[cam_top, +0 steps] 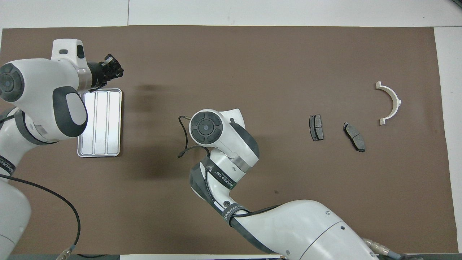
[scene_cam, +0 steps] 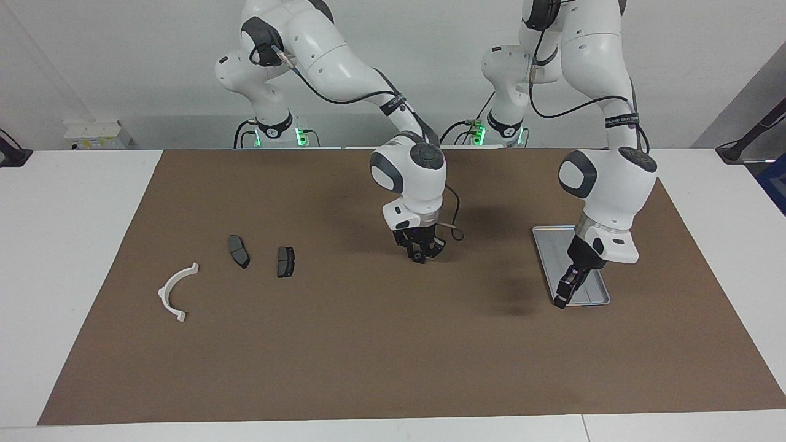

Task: Place bearing gear from tray to pile

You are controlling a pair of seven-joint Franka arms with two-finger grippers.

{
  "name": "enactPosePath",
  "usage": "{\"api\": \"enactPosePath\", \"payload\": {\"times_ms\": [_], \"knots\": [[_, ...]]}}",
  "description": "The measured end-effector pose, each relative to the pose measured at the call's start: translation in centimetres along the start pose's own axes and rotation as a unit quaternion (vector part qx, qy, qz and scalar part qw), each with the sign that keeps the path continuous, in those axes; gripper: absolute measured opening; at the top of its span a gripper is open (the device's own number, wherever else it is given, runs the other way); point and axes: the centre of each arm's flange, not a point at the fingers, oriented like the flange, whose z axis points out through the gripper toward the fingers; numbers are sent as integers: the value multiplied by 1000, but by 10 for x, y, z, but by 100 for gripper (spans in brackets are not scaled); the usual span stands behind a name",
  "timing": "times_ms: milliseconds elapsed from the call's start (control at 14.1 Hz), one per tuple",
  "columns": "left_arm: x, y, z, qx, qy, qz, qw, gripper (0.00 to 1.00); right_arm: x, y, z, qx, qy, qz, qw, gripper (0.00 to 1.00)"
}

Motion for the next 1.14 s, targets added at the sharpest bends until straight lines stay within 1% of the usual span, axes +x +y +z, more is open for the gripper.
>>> {"api": "enactPosePath", "payload": {"times_ms": [355, 426, 497, 639, 781, 852, 923, 1065, 1135], "knots": [[1, -5, 2, 4, -1, -3, 1000, 25, 4, 2, 3, -5, -1, 2, 1000, 36], [-1, -4, 3, 4, -2, -2, 1000, 25, 9, 4, 2, -12, 0, -1, 1000, 36], [-6, -2, 5, 4, -5, 2, 1000, 25, 21, 8, -4, -23, -1, -14, 1000, 36], [-29, 10, 14, 7, -19, 17, 1000, 25, 73, 26, -30, -41, -4, -49, 998, 36], [-54, 25, 22, 17, -30, 47, 998, 25, 129, 59, -70, -55, -13, -92, 994, 36], [-67, 31, 25, 32, -38, 66, 997, 25, 149, 76, -92, -59, -19, -112, 992, 36], [-80, 37, 28, 57, -46, 82, 994, 25, 164, 93, -113, -61, -26, -135, 989, 36], [-110, 60, 22, 112, -43, 98, 988, 25, 195, 131, -147, -65, -39, -190, 979, 36], [-126, 75, 15, 129, -43, 102, 985, 25, 213, 152, -156, -67, -44, -213, 974, 36]]}}
